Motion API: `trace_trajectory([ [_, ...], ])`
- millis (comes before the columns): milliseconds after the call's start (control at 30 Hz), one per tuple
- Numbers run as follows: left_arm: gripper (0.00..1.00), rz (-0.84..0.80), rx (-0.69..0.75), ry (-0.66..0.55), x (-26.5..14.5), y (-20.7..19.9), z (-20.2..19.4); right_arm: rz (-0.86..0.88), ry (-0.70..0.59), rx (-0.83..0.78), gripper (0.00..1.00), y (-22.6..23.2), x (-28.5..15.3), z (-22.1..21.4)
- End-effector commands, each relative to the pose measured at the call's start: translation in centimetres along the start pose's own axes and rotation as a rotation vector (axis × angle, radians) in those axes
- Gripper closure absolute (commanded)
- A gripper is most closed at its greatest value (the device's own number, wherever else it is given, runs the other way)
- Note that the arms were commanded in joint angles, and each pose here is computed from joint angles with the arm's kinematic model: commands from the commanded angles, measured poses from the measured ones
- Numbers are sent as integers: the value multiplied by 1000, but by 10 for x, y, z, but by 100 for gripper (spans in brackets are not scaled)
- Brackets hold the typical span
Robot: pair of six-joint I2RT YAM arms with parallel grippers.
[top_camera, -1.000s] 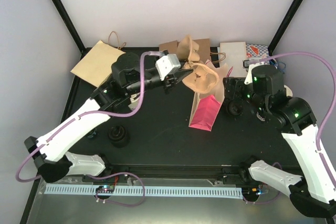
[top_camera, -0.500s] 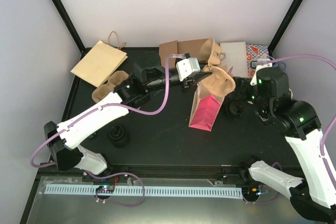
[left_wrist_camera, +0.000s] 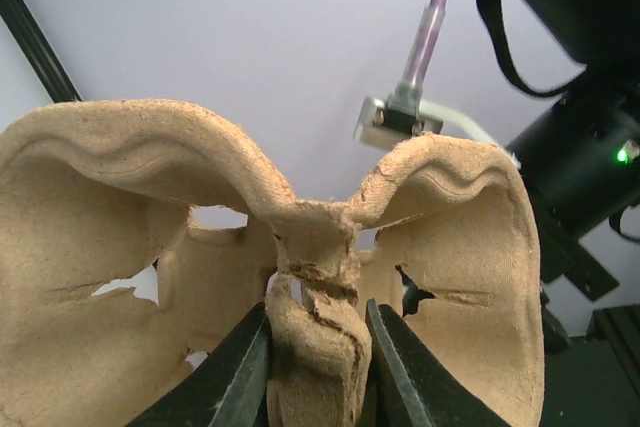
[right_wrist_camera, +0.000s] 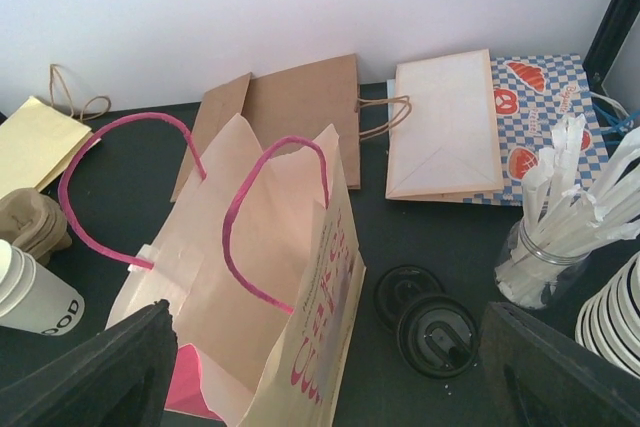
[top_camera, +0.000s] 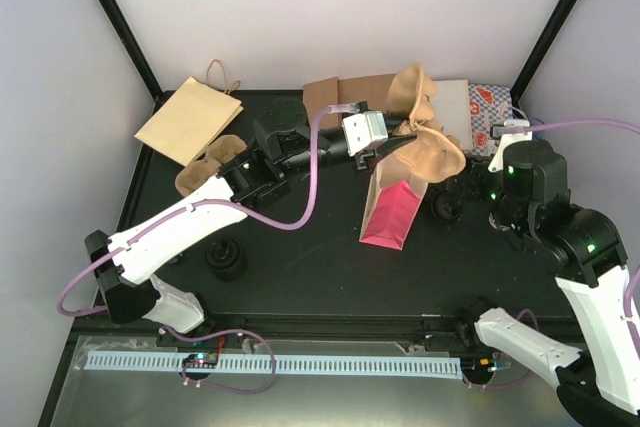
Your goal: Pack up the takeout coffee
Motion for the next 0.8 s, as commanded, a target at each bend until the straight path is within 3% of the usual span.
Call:
trace_trajectory([
  [0,77,12,56,-93,5,5,35,-10,-7,-4,15,-5,-4,-3],
  [767,78,-17,33,-122,14,-12,54,17,-21,-9,15,-14,-29,-10],
])
Point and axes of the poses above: each gripper's point midway between its finger pads, its own x axis out along the fingers, its own y axis along the line the jaws close on, z = x × y, the point moved 4 cm from there along -x, back along the fingers, and after that the axes turned 4 degrees about x, right-handed, at the moved point
